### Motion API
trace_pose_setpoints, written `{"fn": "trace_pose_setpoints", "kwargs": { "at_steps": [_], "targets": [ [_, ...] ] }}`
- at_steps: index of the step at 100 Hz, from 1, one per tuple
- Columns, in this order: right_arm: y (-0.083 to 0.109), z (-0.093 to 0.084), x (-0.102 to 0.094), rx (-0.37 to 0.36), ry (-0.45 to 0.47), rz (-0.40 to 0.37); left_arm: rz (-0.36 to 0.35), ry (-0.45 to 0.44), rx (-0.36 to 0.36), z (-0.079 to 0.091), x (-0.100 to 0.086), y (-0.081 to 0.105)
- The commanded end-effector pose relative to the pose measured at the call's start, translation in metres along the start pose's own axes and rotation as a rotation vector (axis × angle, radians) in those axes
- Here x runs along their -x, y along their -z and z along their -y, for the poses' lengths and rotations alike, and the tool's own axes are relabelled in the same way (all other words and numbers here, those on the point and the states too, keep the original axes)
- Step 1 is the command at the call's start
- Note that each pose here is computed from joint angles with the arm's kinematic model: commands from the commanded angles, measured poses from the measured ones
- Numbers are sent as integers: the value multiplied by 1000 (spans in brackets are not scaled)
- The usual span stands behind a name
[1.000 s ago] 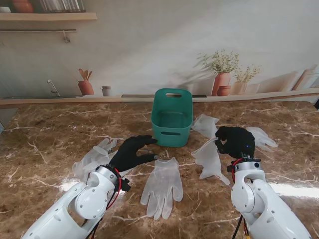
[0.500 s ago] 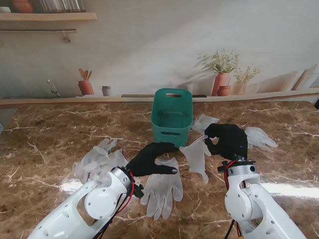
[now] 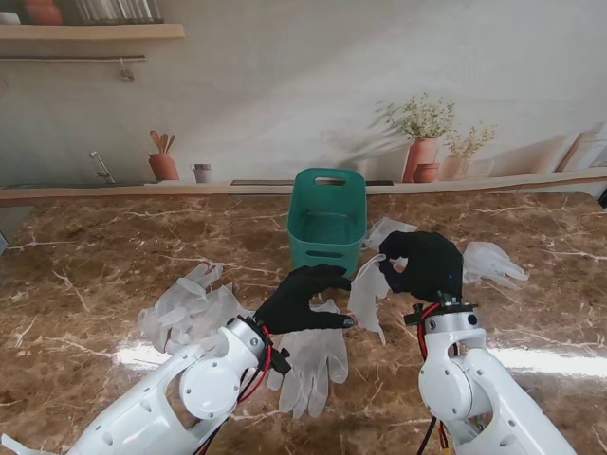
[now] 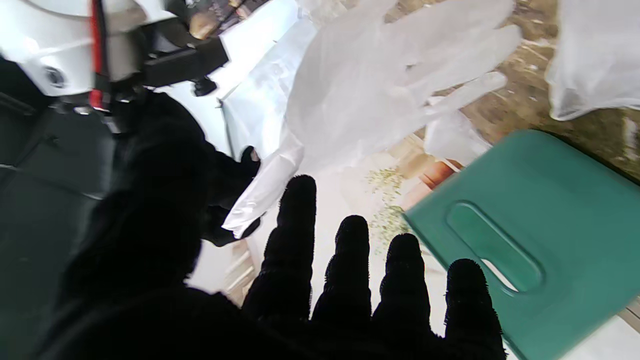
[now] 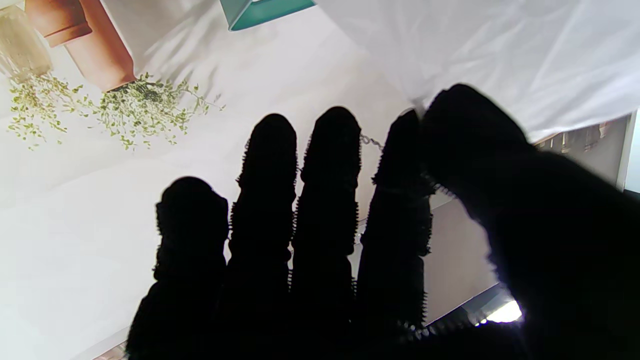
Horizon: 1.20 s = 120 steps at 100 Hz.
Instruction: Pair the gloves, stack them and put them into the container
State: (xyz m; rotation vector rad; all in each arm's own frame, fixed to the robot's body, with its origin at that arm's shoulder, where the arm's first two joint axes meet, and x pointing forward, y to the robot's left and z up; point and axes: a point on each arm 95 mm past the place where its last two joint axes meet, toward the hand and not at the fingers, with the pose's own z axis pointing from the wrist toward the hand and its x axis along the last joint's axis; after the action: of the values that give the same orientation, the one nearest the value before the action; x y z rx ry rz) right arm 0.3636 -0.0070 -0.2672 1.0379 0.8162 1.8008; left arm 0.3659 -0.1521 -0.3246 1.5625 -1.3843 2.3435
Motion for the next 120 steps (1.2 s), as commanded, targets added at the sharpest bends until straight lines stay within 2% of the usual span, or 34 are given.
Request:
{"fn": "trace_pose_setpoints", "kwargs": {
  "at_steps": [1,21,49,72,82,98,110,120],
  "targets": [
    [1,1,-1,-9,-21,8,-23,23,39,0,-2,2],
    [3,-5,3,11,-31,19,-8,-21,90,14,0,16],
    [6,-13,0,15,-54,13,28,-60,34,20,3,22],
    [3,-15,-7,24,-29,-8,39,-59,45,11,-1,15],
    [1,-15,-10,25,-29,-16,67,-64,6,5,1,8],
    [0,-15,-9,25,-26,-16,122,-15,-27,0,5,3],
    [0,-14,-10,26,-31,-16,123,13,-30,-1,5,-1],
    [-1,-13,-10,30,-32,-18,103,39,7,-3,2,-3]
  ]
}}
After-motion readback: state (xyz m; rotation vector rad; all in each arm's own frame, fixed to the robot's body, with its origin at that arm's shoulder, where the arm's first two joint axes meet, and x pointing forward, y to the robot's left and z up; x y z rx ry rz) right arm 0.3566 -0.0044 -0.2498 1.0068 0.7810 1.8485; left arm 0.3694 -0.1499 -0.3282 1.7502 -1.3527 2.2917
